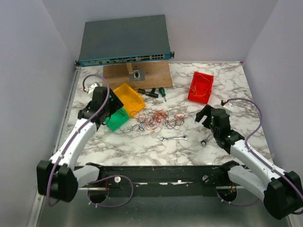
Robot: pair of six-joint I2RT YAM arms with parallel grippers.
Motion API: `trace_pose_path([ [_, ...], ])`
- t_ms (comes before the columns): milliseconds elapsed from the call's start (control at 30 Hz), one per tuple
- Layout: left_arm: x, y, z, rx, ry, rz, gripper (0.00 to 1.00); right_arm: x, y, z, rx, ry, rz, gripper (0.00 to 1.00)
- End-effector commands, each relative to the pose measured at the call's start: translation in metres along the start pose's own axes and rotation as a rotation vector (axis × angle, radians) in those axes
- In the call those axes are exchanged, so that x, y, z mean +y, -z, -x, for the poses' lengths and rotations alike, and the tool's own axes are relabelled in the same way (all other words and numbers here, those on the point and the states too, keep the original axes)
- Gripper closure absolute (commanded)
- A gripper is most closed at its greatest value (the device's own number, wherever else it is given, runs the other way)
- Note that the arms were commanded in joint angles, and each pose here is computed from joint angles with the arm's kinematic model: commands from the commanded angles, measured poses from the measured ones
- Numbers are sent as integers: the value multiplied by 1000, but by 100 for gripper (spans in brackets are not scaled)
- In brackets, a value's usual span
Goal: Untangle the cables
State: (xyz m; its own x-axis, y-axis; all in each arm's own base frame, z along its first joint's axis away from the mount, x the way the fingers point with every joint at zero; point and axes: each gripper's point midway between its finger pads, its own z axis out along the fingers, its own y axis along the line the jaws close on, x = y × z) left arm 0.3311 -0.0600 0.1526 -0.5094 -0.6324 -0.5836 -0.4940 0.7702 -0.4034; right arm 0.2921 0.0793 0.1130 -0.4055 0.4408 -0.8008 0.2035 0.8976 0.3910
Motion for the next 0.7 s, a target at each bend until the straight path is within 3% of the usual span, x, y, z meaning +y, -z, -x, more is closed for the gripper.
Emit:
trace_pose_path([
  [0,-60,44,-10,-76,-156,-399,4,-26,-1,18,-38,-38,-192,12],
  [100,-81,67,-33,-69,-241,-527,2,-29,-8,27,-26,-32,-239,11],
  [233,-106,94,-70,-81,-375,-682,1,-33,-17,37,-4,9,-292,0],
  [367,-115,104,-94,-111,-460,-778,1,-38,-23,43,23,32,-333,0],
  [667,-110,101,-115,-232,-545,-897,2,-44,-28,27,168,-167,-446,0],
])
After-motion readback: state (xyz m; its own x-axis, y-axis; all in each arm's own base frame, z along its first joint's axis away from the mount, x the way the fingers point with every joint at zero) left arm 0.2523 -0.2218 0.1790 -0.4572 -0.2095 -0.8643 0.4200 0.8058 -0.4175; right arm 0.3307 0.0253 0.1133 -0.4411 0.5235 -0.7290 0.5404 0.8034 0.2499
